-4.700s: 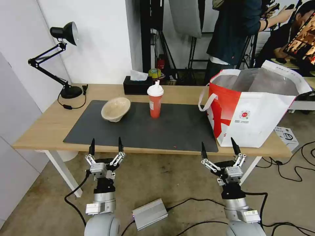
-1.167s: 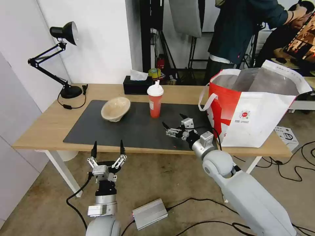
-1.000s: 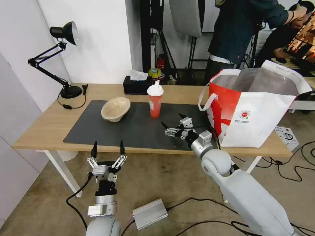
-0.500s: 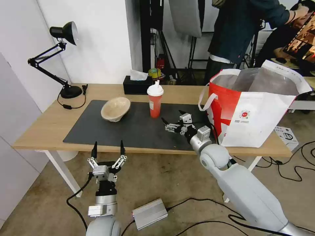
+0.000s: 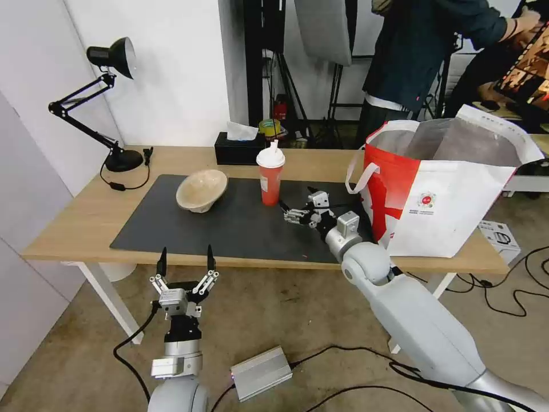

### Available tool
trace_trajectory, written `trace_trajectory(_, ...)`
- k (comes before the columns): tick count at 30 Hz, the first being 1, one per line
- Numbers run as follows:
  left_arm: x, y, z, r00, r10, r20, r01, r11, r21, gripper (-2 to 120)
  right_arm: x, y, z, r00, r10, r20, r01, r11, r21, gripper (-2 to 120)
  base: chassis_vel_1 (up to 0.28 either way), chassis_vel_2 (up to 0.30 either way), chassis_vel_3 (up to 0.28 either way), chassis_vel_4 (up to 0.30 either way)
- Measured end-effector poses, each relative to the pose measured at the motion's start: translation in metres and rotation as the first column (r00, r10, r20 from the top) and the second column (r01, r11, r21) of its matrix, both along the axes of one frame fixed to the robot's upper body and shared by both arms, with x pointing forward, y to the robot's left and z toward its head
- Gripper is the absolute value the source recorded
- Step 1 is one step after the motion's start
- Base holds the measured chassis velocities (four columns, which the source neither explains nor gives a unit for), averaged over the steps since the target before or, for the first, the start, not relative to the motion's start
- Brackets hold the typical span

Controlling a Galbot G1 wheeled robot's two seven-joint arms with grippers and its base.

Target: Pick up the trash from the table and place it into the takeout bag.

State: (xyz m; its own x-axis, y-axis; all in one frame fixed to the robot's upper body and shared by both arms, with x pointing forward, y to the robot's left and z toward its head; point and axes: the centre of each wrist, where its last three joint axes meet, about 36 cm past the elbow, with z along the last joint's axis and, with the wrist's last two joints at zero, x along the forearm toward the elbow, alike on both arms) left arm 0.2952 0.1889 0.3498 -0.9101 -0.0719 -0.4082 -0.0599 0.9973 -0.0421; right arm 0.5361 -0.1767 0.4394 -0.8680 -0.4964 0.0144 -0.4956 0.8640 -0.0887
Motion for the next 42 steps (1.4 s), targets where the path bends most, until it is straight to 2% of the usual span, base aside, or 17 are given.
trace_trajectory(16,0.001,0.002,-0.002,1.000,0.005,-0.012,-0.005,1.000,0.002,100,0.006,0.012,0.007,1.000,0.010,0.019,-0.010,1.000,0.016,100,0.000,0.000,0.000,0.000)
trace_trajectory(42,-0.008,0.007,0.001,0.999,0.021,-0.025,-0.020,1.000,0.023,100,0.035,0.006,0.005,1.000,-0.005,0.023,0.005,1.000,0.021,100,0.000,0.000,0.000,0.000)
